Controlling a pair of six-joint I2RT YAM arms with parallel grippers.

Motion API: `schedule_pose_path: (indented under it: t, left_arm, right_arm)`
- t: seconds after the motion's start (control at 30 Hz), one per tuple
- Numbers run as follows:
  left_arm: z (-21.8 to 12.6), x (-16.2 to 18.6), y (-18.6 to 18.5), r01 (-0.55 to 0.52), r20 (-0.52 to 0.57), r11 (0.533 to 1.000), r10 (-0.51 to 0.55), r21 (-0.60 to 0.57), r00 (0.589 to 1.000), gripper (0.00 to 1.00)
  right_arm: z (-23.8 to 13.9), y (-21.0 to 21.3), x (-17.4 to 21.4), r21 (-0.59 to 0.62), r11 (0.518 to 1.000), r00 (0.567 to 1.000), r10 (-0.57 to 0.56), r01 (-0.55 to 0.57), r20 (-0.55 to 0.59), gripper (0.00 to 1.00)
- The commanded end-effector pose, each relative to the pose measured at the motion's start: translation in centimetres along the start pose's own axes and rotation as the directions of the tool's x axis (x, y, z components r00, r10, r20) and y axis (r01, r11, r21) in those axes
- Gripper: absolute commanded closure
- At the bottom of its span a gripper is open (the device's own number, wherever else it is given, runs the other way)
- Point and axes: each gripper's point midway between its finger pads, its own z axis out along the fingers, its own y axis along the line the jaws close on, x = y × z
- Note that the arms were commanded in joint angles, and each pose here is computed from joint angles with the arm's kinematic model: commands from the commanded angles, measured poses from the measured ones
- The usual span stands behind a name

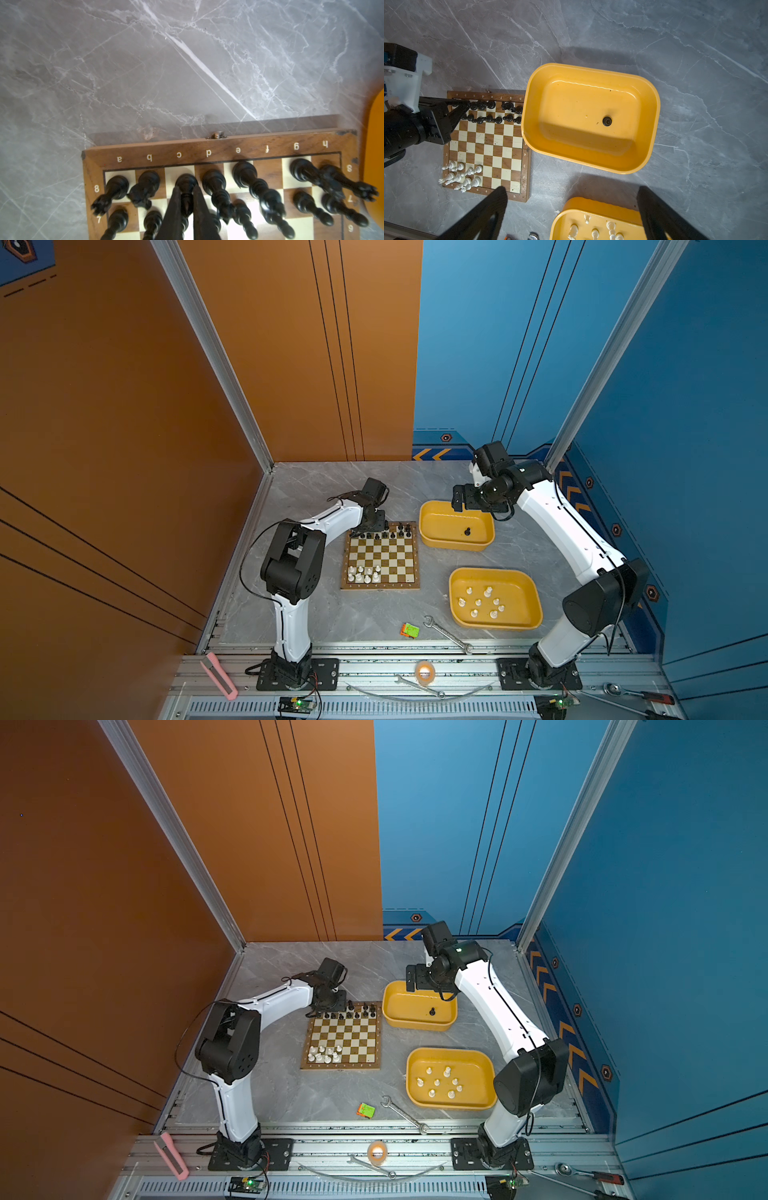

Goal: Set up the chess pieces on the board
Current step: 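Lower the black pawn onto a pawn-rank square and open the left gripper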

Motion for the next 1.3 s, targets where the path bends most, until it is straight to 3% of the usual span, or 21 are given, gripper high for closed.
schedule_pose_path:
  t: [0.0, 1.0, 1.1, 1.27]
  left_arm:
    - [0.7, 0.6, 0.7, 0.003, -0.016, 0.999, -0.004, -0.032, 1.0, 0.99]
    - [0.3, 0.4, 1.8, 0.001, -0.017, 0.998, -0.002, -0.059, 1.0, 0.98]
    - [0.4, 0.4, 1.8, 0.004, -0.019, 0.998, -0.006, -0.057, 1.0, 0.94]
    - [0.3, 0.4, 1.6, 0.005, -0.021, 0.999, -0.006, -0.043, 1.0, 0.78]
  right_arm:
    - [-0.3, -0.3, 0.2, 0.03, 1.0, 1.0, -0.002, 0.002, -0.009, 0.0]
    - [0.7, 0.0, 0.2, 0.019, 1.0, 0.999, -0.001, 0.002, -0.033, 0.0]
    - [0.8, 0.0, 0.2, 0.02, 1.0, 0.999, -0.002, 0.002, -0.036, 0.0]
    - [0.9, 0.0, 0.3, 0.02, 1.0, 0.999, -0.002, 0.003, -0.041, 0.0]
